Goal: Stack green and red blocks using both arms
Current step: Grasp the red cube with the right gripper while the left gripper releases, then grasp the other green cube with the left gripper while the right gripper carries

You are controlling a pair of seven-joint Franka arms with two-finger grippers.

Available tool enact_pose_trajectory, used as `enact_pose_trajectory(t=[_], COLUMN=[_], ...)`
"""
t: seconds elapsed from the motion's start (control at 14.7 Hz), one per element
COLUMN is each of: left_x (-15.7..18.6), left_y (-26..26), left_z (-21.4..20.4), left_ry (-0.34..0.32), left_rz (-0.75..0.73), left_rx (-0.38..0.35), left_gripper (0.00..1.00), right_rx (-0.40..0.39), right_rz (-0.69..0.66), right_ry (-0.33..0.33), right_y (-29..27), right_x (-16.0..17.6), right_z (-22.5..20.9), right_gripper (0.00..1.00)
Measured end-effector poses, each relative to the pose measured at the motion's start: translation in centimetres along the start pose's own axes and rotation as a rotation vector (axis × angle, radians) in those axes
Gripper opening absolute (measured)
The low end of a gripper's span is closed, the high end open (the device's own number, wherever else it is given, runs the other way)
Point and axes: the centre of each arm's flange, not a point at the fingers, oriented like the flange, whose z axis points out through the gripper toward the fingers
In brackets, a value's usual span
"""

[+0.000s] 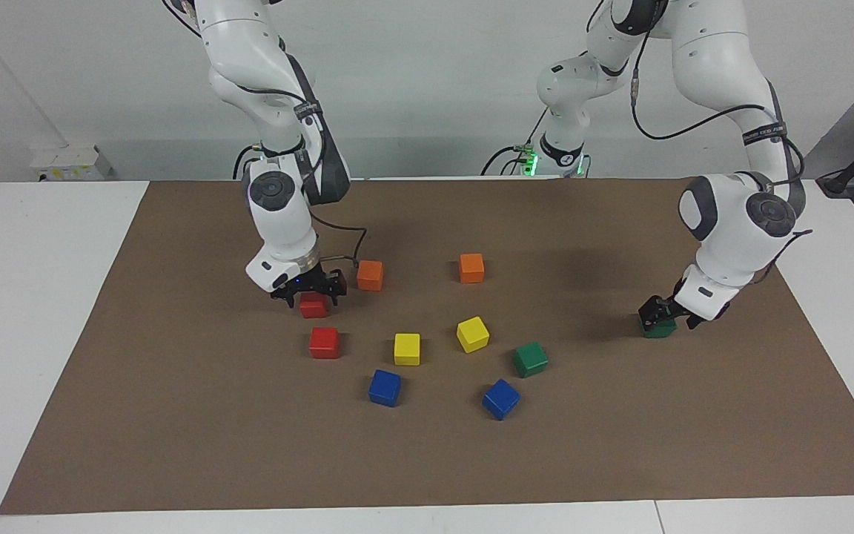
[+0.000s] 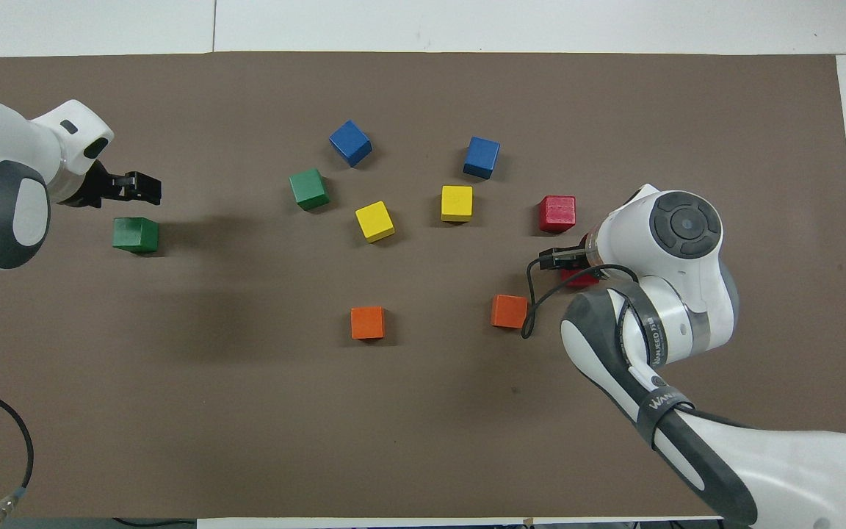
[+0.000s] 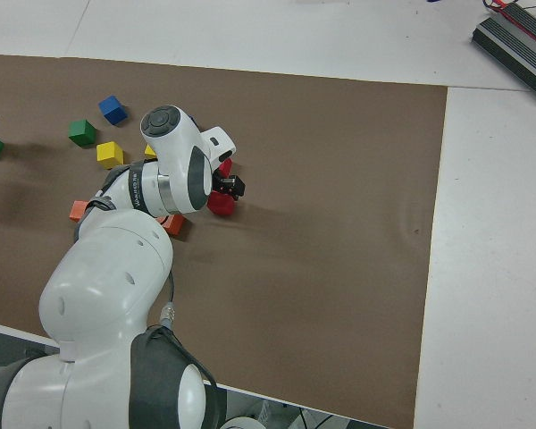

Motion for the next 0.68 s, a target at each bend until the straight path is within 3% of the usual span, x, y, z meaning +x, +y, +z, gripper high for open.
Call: enact_pose_trajectory(t=[0.41,0.48,0.61,0.68], left_x=[0.1,0.1,0.2,0.3], left_y=[13.0,14.9,19.0,20.5], left_z=[-0.1,0.2,0.9,1.3], left_ry=[0.009,0.010,0.008,0.006], left_rz=[-0.155,-0.177,-0.240,-0.266], left_rx=[-0.028,-0.036,-0.054,-0.061], left_gripper=[1.00,1.00,1.00,1.00], right_rx=[0.001,0.001,0.001,0.001], right_rz=[0.000,0.001,0.001,0.004], right_ry=[0.002,0.004,0.003,0.002], right_y=[0.0,0.0,0.1,0.1], right_x=[-0.2,-0.2,-0.3,-0.3], right_z=[0.4,0.4,0.5,0.5], right_gripper=[1.00,0.92,0.89,0.80])
